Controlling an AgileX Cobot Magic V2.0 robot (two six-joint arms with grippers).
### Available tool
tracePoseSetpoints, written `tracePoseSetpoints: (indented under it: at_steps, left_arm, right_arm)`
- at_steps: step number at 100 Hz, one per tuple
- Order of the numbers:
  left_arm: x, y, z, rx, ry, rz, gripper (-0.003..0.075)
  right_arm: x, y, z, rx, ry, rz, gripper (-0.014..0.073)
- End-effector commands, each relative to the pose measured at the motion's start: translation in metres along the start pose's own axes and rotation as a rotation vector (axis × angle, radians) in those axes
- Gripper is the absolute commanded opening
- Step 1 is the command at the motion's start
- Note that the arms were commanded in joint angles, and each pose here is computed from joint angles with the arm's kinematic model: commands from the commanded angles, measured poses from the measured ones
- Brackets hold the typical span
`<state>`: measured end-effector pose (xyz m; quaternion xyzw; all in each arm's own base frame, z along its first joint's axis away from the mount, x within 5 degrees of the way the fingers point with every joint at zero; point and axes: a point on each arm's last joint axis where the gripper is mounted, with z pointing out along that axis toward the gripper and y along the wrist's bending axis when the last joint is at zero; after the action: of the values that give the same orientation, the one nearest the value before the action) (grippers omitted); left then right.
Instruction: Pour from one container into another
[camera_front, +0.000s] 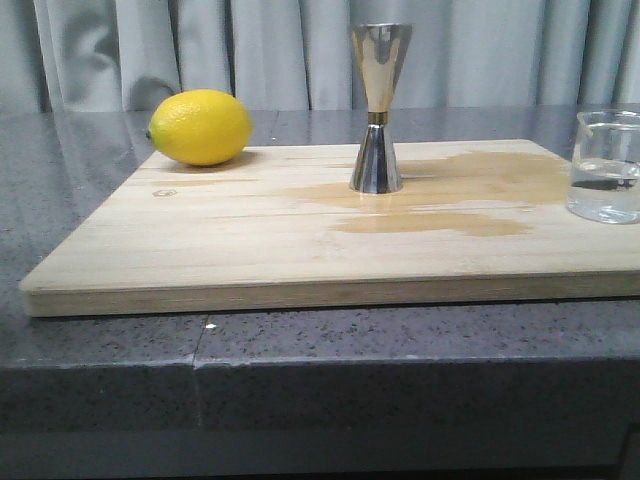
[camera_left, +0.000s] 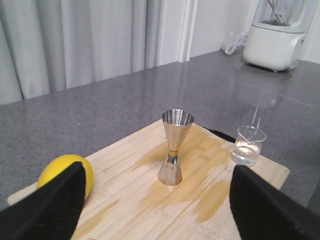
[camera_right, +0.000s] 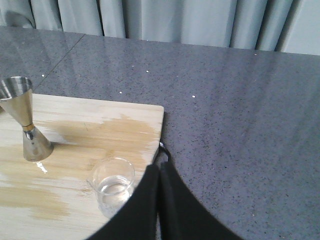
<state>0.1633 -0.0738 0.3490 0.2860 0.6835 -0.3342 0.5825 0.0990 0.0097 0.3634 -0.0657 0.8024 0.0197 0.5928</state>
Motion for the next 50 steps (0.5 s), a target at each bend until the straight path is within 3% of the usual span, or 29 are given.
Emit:
tracePoseSetpoints:
  at_steps: [1,17,50]
  left_arm:
    - [-0.009,0.004,0.015,0.071,-0.076,-0.011,0.0588]
    - [0.004,0.003,0.052,0.175,-0.094,0.035,0.0588]
    - [0.044,-0.012,0.131,0.252,0.12,0.116,0.0557]
  right_arm:
    - [-0.016,-0.002,-0.003,0.018,-0.092,-0.01,-0.0057]
    - [-0.016,-0.002,-0.003,0.017,-0.092,-0.008,-0.0057]
    - [-0.016,-0.002,-0.003,0.017,-0.091,-0.008,-0.0057]
